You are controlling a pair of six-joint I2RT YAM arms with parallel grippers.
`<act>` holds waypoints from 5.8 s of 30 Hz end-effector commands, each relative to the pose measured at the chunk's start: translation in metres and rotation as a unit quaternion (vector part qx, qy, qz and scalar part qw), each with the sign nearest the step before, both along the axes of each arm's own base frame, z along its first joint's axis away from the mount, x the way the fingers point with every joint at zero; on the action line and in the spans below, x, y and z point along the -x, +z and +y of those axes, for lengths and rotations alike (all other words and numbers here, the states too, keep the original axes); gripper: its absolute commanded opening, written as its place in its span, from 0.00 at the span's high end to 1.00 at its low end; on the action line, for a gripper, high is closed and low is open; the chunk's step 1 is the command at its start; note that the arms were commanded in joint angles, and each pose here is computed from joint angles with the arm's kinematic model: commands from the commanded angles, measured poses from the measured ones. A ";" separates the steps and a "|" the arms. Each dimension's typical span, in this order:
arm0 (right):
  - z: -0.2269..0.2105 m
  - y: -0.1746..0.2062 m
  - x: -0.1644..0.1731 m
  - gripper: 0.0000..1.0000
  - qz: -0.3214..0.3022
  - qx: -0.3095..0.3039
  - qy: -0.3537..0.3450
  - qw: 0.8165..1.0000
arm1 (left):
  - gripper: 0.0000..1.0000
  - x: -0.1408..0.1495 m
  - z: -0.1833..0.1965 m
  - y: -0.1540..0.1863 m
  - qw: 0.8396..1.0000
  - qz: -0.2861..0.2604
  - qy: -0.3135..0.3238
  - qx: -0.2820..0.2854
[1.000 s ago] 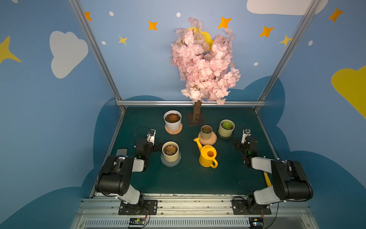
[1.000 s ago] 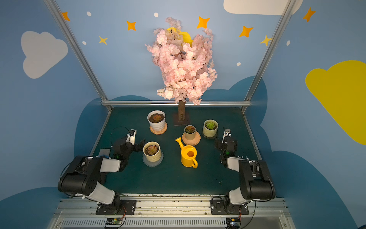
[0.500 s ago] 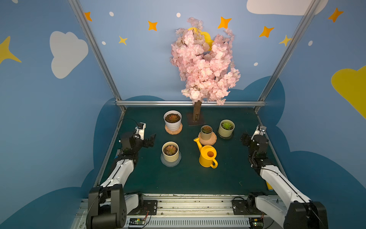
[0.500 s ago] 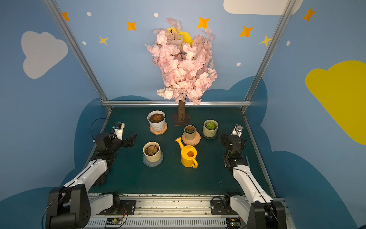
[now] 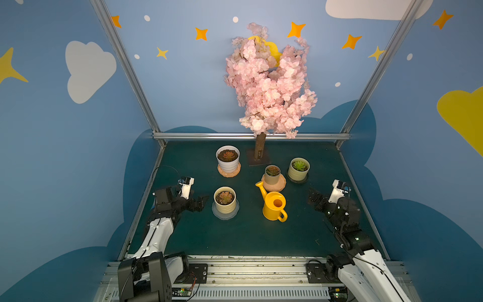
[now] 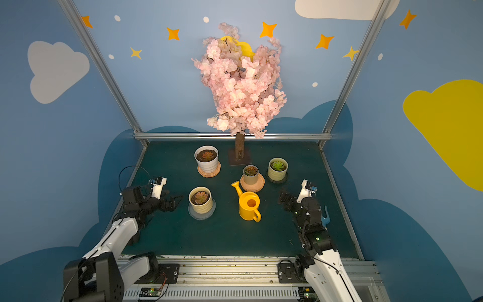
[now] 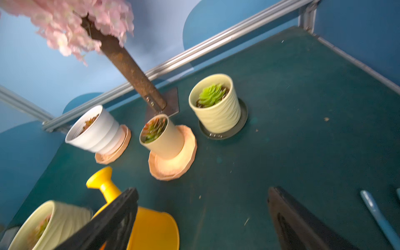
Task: Water the succulent around the soil edge
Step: Pick up the watering can from the center of the board, then water the soil of the potted plant with water.
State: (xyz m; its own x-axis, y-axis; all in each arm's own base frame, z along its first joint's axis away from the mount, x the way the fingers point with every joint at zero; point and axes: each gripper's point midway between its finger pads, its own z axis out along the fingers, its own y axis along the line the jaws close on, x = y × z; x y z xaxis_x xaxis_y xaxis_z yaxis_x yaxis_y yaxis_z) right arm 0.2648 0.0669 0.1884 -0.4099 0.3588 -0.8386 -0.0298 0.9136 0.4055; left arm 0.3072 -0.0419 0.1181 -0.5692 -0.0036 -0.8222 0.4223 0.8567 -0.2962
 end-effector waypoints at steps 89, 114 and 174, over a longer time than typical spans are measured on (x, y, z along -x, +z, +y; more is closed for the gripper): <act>0.193 -0.057 0.135 1.00 0.173 0.329 0.475 0.798 | 0.00 0.006 -0.005 0.017 0.994 -0.006 -0.073 0.075; 0.194 -0.046 0.135 1.00 0.247 0.392 0.494 0.736 | 0.00 0.008 -0.007 0.018 0.994 -0.012 -0.077 0.071; 0.209 -0.017 0.113 1.00 0.299 0.451 0.475 0.694 | 0.00 0.008 -0.006 0.018 0.995 -0.014 -0.074 0.068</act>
State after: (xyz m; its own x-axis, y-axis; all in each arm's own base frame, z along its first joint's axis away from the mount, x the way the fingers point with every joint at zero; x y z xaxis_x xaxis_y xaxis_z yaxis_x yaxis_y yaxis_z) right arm 0.1499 0.2781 0.1660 -0.4564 -0.8794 -0.1353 -0.8751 0.4712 -0.1102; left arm 0.3016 -0.0452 0.1336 -0.5575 -0.0412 -0.8292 0.5341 0.7468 -0.3962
